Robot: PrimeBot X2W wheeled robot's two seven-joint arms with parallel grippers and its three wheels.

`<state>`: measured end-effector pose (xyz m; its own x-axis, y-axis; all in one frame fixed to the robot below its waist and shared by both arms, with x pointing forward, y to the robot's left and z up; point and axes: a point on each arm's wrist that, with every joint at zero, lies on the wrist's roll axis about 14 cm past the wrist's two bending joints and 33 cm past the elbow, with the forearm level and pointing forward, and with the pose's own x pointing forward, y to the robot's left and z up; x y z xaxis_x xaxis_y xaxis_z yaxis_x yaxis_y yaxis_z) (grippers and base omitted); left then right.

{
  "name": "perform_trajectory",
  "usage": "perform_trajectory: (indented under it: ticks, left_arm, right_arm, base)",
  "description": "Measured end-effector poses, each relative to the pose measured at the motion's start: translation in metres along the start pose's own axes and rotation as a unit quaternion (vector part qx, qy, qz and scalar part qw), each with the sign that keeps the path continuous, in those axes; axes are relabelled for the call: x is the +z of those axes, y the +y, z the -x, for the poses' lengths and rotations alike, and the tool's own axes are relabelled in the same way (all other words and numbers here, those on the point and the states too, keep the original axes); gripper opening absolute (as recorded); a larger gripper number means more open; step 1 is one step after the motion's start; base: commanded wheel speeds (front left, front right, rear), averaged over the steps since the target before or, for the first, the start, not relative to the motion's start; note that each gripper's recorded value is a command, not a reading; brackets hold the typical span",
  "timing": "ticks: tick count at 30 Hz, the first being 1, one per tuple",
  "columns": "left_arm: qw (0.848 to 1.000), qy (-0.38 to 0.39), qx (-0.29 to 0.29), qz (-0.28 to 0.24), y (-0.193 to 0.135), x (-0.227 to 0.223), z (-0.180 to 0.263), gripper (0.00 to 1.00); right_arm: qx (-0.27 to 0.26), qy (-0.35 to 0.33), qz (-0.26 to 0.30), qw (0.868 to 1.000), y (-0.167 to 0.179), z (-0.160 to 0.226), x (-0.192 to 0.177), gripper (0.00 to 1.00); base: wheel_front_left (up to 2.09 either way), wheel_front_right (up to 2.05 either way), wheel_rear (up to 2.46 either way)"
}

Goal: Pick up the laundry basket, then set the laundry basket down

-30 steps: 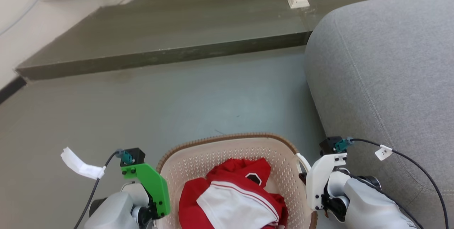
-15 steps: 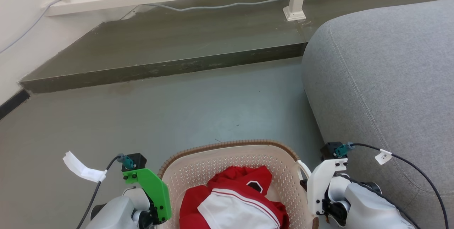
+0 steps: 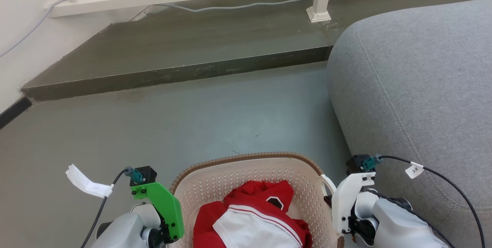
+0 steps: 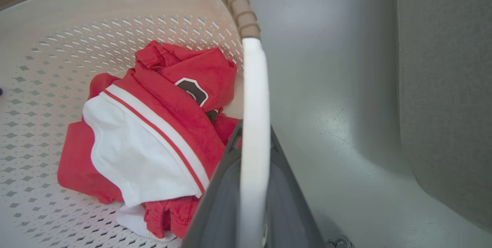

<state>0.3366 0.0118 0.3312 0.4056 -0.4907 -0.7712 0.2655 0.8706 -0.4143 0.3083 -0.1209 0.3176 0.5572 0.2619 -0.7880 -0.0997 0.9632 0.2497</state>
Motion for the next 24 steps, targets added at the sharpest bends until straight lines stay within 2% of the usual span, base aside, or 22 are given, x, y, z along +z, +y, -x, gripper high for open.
perform_trajectory:
  ticks: [24]
  left_arm:
    - [1.000,0.011,0.000,0.010,0.0050,-0.0065,-0.0070,0.00]
  right_arm:
    - [0.000,0.012,0.007,1.000,-0.0010,-0.0066,0.0000,0.00]
  base:
    - [0.00,0.00,0.00]
